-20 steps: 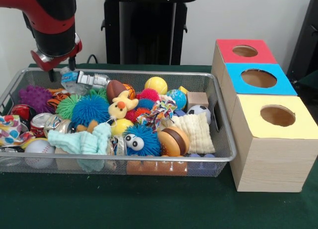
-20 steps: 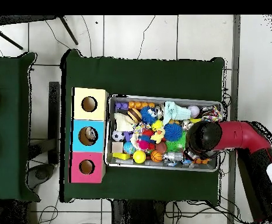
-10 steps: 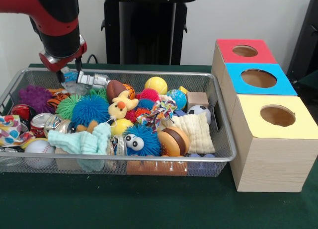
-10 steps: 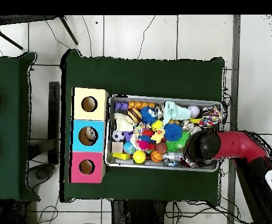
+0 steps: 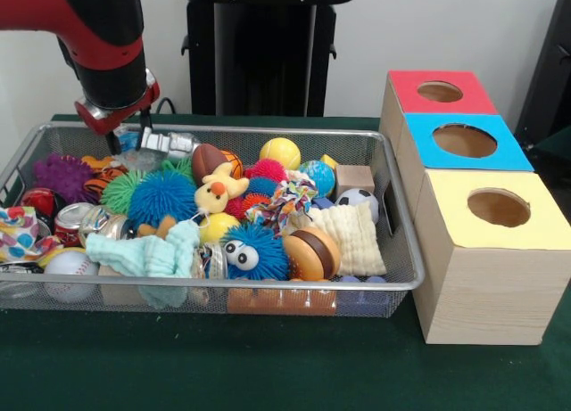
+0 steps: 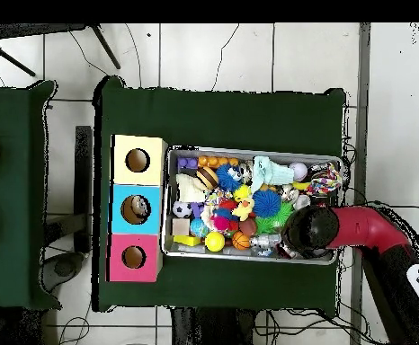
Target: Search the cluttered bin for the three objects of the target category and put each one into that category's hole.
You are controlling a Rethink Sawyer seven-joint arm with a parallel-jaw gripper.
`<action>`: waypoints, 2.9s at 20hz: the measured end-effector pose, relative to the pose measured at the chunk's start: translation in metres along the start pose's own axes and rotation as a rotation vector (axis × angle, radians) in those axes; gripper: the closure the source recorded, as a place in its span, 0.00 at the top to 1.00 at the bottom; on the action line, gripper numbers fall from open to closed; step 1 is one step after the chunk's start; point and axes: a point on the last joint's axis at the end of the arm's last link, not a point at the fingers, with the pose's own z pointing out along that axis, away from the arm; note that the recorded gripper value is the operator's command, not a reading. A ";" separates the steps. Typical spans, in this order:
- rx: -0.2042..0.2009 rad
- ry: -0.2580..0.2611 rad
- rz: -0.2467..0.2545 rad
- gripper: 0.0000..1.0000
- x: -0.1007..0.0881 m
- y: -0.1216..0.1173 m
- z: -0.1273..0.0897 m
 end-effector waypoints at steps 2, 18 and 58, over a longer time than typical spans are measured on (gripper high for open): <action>0.000 0.001 0.001 1.00 0.000 0.000 0.000; 0.020 0.016 -0.015 1.00 0.003 -0.001 0.003; 0.259 -0.020 0.001 0.00 -0.014 0.006 -0.133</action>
